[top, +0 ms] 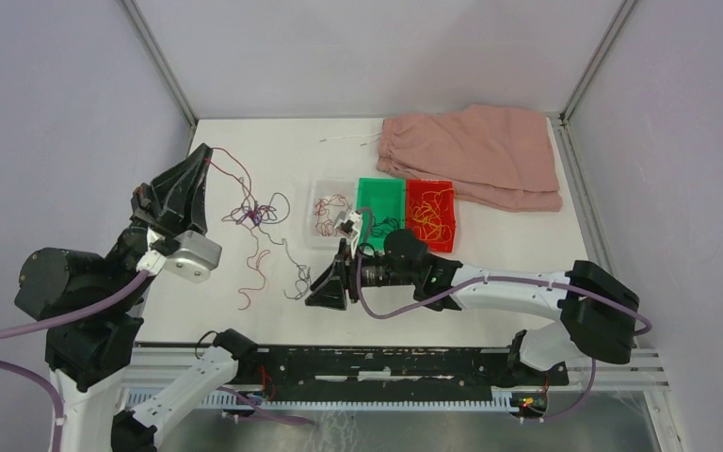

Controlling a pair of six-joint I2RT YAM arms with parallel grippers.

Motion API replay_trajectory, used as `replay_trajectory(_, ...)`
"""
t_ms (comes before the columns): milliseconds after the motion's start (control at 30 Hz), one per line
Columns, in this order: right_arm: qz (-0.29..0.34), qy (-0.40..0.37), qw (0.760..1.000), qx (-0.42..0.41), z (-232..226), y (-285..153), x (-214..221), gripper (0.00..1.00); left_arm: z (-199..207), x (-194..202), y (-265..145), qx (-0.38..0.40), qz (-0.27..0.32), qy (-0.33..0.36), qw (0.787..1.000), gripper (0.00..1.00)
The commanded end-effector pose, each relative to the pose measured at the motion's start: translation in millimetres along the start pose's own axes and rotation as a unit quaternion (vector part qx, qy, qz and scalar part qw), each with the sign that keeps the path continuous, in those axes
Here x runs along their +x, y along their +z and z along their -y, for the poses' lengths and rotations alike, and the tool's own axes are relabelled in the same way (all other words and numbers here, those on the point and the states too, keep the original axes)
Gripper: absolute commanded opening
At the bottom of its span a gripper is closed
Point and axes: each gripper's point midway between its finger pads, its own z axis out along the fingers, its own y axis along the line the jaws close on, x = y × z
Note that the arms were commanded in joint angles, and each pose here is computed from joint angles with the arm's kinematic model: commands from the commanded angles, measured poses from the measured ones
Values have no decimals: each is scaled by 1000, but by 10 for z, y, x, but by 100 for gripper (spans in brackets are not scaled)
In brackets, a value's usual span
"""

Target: Untangle the cables

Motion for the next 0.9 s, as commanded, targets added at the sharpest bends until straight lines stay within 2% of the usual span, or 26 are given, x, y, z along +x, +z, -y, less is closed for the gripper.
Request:
replay_trajectory(0,53,-58,997,-13,-327,-89,-488,56,-117,-106,-35,-21,16,-20,999,8)
replay_trajectory(133,63,-76,995,20,-243,-77,-553,71,-124,-96,-37,-23,13,-20,999,8)
replay_trajectory(233,62,-98,993,19,-266,8,-526,75,-118,-83,-30,-23,11,-20,999,8)
replay_trajectory(333,55,-128,990,10,-315,120,-439,76,-127,-83,-27,-24,11,-20,999,8)
replay_trajectory(567,87,-199,976,-1,-443,315,-562,75,-119,-92,-29,-20,11,-25,999,8)
replay_trajectory(733,156,-249,954,65,-313,277,-809,72,-124,-104,-33,-18,11,-29,999,8)
replay_trajectory(867,164,-273,945,74,-292,277,-875,71,-110,-111,-41,-14,12,-31,999,8)
